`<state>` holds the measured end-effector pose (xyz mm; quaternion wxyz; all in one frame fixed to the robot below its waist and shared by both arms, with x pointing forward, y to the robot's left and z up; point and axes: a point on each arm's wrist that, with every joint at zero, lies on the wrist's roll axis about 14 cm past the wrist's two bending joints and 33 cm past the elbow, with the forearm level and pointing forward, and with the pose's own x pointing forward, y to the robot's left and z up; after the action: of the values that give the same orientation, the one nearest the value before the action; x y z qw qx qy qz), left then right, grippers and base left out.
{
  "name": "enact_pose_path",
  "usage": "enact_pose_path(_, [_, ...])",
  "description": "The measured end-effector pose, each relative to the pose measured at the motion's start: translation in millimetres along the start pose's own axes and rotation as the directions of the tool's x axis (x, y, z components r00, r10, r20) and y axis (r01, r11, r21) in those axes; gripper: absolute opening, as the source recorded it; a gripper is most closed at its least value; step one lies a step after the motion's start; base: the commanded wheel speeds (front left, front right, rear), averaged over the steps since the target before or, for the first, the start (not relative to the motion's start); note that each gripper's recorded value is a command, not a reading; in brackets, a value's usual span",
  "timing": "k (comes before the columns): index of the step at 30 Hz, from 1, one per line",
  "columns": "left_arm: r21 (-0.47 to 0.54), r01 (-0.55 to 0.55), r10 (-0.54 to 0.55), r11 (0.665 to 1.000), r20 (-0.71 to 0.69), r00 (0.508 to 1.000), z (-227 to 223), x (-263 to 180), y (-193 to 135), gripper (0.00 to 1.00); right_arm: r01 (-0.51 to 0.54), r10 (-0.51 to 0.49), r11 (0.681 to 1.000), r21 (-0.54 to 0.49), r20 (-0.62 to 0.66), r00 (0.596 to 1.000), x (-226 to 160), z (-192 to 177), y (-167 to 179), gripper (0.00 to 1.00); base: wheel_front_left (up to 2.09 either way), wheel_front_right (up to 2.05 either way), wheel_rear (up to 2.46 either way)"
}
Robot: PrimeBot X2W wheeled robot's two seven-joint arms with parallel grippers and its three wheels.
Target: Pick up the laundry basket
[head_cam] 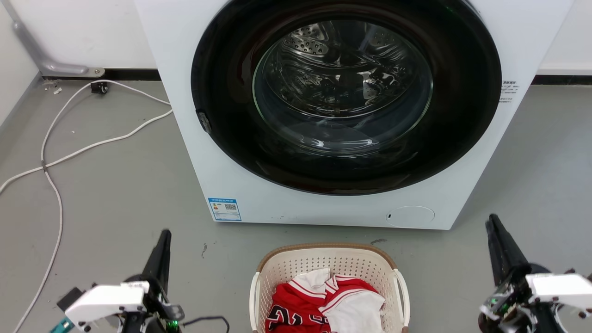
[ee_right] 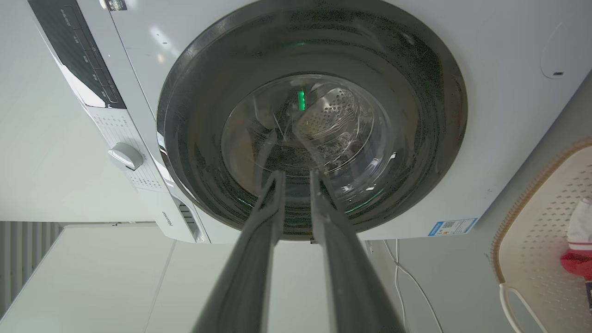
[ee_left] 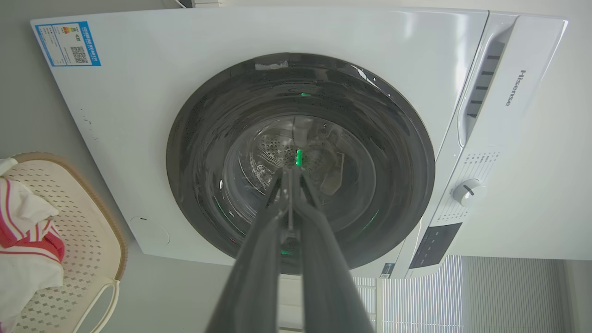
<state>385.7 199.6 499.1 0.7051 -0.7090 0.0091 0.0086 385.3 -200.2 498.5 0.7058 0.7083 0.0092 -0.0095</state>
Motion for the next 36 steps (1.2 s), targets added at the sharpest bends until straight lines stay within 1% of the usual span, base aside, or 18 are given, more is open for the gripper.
enact_pose_path(2, [-0.005, -0.036, 0.036, 0.999, 0.0, 0.999, -0.9, -5.4, 12.3, 1.0, 0.035, -0.035, 0.999, 0.003, 0.003, 0.999, -5.4, 0.5, -12.1, 1.0, 0.0, 0.0, 0.0])
enact_pose_path(4, [-0.005, -0.05, 0.05, 0.999, 0.006, 0.999, -0.8, -8.4, 17.1, 1.0, 0.053, -0.053, 0.999, 0.001, 0.011, 0.999, -9.0, 1.3, -18.2, 1.0, 0.0, 0.0, 0.0])
enact_pose_path(10, [0.025, -0.031, 0.03, 0.999, 0.022, 0.999, -0.1, -6.9, 10.5, 1.0, 0.048, -0.047, 0.998, -0.029, 0.035, 0.998, -9.5, 4.5, -16.0, 1.0, 0.0, 0.0, 0.0])
enact_pose_path(14, [0.101, -0.027, 0.024, 0.995, 0.031, 0.999, 1.4, -6.4, 7.7, 1.0, 0.039, -0.034, 0.995, -0.092, 0.05, 0.998, -9.1, 7.5, -11.4, 1.0, 0.0, 0.0, 0.0])
enact_pose_path(18, [0.187, -0.016, 0.011, 0.982, 0.032, 0.999, 0.2, -4.8, 1.1, 1.0, 0.028, -0.017, 0.98, -0.199, 0.056, 0.998, -10.0, 8.6, -5.6, 1.0, 0.0, 0.0, 0.0])
enact_pose_path(22, [0.276, -0.003, -0.005, 0.961, 0.028, 1.0, -3.6, -3.3, -6.1, 1.0, 0.013, 0.003, 0.953, -0.303, 0.053, 0.999, -10.7, 7.0, 1.0, 1.0, 0.0, 0.0, 0.0])
enact_pose_path(27, [0.38, 0.005, -0.015, 0.925, 0.023, 1.0, -8.4, -2.4, -12.2, 1.0, -0.009, 0.031, 0.905, -0.426, 0.045, 0.999, -10.4, 3.4, 9.8, 1.0, 0.0, 0.0, 0.0])
enact_pose_path(36, [0.55, 0.02, -0.026, 0.835, 0.005, 1.0, -20.0, -2.1, -18.1, 1.0, -0.032, 0.06, 0.79, -0.612, 0.025, 0.998, -12.8, -3.4, 17.5, 1.0, 0.0, 0.0, 0.0])
